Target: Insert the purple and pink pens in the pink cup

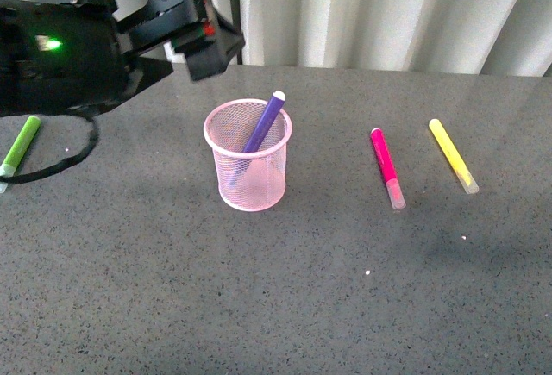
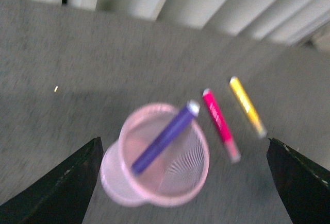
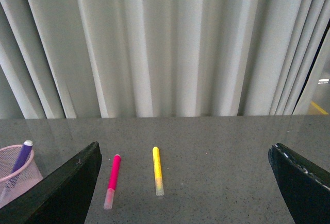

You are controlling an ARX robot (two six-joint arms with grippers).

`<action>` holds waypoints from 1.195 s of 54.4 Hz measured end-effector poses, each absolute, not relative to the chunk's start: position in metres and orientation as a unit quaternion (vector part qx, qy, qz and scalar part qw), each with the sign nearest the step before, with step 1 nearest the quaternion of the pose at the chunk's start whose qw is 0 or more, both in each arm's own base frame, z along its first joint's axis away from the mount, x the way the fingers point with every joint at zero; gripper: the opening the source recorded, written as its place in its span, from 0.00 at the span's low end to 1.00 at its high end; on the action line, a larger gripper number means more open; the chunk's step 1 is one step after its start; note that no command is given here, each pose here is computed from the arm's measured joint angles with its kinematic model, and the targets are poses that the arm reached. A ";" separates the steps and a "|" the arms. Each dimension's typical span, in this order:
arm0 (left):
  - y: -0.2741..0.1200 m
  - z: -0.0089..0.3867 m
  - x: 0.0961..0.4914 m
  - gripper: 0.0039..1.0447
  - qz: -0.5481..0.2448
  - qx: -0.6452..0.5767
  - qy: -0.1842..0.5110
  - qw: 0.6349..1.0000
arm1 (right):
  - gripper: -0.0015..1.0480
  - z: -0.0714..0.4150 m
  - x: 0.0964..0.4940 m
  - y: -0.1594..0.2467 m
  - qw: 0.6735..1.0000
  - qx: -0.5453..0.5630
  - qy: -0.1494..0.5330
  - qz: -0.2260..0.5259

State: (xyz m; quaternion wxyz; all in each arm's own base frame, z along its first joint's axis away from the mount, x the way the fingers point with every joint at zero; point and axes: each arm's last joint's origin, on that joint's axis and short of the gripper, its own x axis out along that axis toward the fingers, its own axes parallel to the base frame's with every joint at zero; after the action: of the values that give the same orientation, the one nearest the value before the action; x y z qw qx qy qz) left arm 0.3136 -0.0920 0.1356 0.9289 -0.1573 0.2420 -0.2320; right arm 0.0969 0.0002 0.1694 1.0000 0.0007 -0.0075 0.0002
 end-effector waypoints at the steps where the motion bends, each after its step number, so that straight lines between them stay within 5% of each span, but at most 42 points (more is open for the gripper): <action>1: -0.088 0.138 0.308 0.94 -0.230 -0.141 0.258 0.928 | 0.93 0.169 0.097 0.000 1.000 0.001 -0.008 0.000; 7: -0.067 0.144 0.262 0.94 -0.239 -0.084 0.314 0.915 | 0.93 0.169 0.097 0.000 1.000 0.001 -0.008 0.000; 15: -0.065 0.151 0.255 0.92 -0.227 -0.044 0.276 0.933 | 0.93 0.169 0.097 0.000 1.000 0.001 -0.008 0.001; 22: -0.050 0.145 0.235 0.68 -0.029 0.004 0.085 0.996 | 0.93 0.169 0.097 0.000 1.000 0.001 -0.008 0.000; 26: -0.039 0.163 0.222 0.52 -0.004 -0.009 0.007 1.000 | 0.93 0.169 0.097 0.000 1.000 0.001 -0.008 -0.001; 43: -0.020 0.161 0.186 0.04 -0.001 -0.004 0.009 1.000 | 0.93 0.169 0.097 0.000 1.000 0.001 -0.008 0.000; 65: -0.001 0.163 0.153 0.03 0.000 -0.004 0.006 1.000 | 0.93 0.169 0.097 0.000 1.000 0.001 -0.008 0.000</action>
State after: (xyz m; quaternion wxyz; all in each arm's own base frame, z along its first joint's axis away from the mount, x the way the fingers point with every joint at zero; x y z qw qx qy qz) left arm 0.1526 -0.0007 0.1627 1.0000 -0.0037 0.0064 0.0004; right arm 0.0969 0.0001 0.1694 1.0000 0.0009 -0.0075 -0.0002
